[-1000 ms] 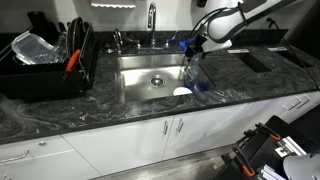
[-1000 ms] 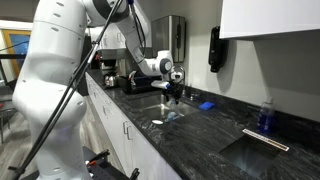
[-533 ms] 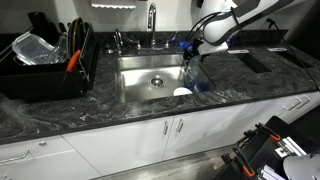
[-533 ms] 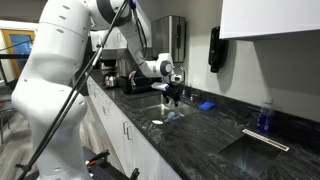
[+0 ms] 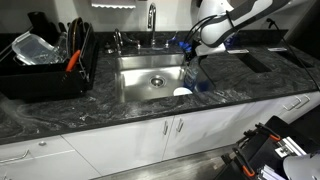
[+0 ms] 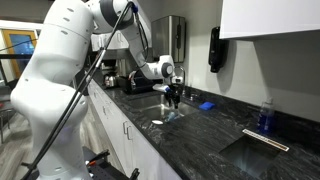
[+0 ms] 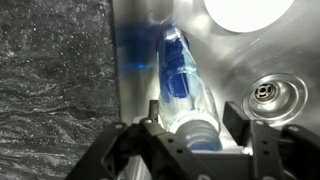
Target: Remove the dishwashing liquid from the sink and place it on the right side of the countertop
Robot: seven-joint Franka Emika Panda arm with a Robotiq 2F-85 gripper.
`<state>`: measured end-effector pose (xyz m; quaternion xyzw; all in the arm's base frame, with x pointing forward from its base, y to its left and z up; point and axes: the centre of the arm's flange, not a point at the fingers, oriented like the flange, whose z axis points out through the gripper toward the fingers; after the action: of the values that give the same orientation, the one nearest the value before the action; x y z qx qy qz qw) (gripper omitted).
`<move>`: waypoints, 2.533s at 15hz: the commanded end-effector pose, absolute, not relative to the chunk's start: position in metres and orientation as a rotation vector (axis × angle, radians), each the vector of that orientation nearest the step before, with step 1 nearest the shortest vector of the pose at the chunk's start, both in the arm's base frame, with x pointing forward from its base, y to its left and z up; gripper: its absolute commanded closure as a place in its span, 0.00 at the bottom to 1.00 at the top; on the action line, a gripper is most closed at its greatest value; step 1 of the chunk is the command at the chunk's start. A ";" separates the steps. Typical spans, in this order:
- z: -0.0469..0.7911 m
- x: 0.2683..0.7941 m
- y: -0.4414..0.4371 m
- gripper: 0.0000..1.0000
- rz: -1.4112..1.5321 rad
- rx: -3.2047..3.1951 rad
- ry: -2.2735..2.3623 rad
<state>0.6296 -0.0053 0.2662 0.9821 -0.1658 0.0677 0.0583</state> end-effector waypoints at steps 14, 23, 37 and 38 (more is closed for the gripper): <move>0.339 0.626 -0.025 0.73 0.324 2.959 -0.677; 0.423 0.610 -0.079 0.73 0.320 2.848 -1.067; 0.439 0.579 -0.132 0.73 0.375 2.623 -1.493; 0.435 0.577 -0.136 0.73 0.368 2.604 -1.516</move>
<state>0.5929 -0.1266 0.4366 0.8692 -0.4772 0.1219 0.0441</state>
